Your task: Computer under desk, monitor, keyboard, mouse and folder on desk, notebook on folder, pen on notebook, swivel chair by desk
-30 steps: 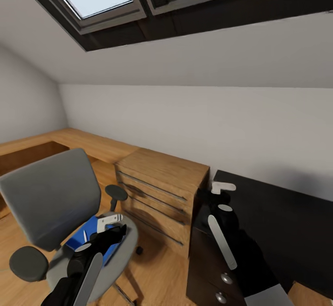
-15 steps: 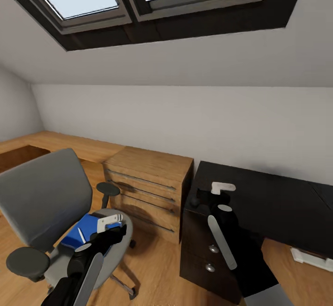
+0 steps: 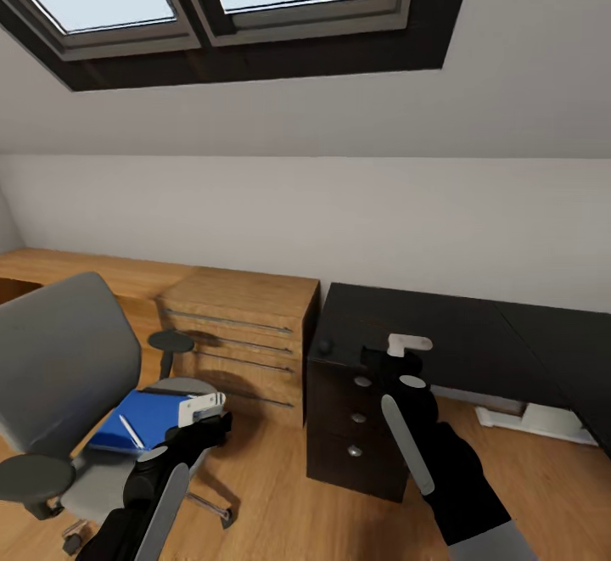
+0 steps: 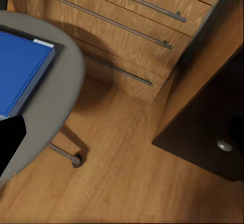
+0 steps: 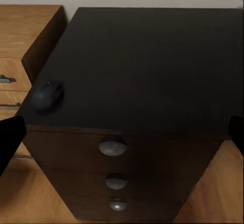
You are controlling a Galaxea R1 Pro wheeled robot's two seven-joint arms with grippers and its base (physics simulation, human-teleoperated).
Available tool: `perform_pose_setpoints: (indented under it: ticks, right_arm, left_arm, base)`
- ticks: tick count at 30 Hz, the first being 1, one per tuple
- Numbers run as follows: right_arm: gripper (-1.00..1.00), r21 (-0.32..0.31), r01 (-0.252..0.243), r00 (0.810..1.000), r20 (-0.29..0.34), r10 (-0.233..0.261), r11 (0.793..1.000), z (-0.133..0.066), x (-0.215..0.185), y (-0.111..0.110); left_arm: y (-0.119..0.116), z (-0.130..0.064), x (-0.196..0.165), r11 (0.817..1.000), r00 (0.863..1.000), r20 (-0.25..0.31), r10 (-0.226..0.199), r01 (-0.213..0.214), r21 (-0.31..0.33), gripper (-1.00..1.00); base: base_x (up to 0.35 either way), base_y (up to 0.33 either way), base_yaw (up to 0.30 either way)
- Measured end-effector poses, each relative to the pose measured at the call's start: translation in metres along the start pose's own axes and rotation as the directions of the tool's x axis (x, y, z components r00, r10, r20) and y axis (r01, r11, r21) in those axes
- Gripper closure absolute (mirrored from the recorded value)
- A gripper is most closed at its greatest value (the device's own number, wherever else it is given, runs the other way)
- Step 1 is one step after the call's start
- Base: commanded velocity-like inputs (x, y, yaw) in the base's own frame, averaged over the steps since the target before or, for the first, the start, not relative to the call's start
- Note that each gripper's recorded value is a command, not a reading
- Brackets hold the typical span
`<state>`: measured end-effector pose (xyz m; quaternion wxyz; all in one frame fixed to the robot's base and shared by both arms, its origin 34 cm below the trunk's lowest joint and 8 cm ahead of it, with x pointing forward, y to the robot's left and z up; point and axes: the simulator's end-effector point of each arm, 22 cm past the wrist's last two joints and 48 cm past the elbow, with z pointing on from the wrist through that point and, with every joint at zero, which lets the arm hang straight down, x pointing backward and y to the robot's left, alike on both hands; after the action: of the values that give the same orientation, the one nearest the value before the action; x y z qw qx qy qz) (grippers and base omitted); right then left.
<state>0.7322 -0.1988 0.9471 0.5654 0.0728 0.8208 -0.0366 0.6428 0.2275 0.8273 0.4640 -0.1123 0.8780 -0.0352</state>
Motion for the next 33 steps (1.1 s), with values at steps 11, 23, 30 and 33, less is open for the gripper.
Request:
perform_pose_setpoints:
  ticks: [11, 23, 30, 33]
  right_arm:
    - [-1.00, 0.001, 0.002, 1.000, -0.006, -0.002, 1.000, 0.002, 0.003, 0.000]
    - [-1.00, 0.003, 0.009, 1.000, -0.021, -0.009, 1.000, 0.004, 0.010, 0.000]
    - [-1.00, 0.004, 0.011, 1.000, -0.027, -0.011, 1.000, 0.005, 0.013, 0.000]
    - [-1.00, 0.005, 0.012, 1.000, -0.027, -0.012, 1.000, 0.005, 0.013, 0.000]
  left_arm:
    - [0.000, 0.002, 0.003, 1.000, 1.000, -0.007, -0.001, 0.001, -0.001, -1.00]
    - [0.000, 0.002, 0.003, 1.000, 1.000, -0.008, -0.001, 0.001, -0.002, -1.00]
    - [0.000, 0.002, 0.003, 1.000, 1.000, -0.008, -0.001, 0.001, -0.002, -1.00]
    - [0.000, 0.002, 0.003, 1.000, 1.000, -0.008, -0.001, 0.001, -0.002, -1.00]
  base:
    - [-0.281, 0.005, -0.200]
    - [-0.330, -0.023, -0.013]
    - [-0.335, -0.029, -0.001]
    - [-0.337, -0.006, 0.000]
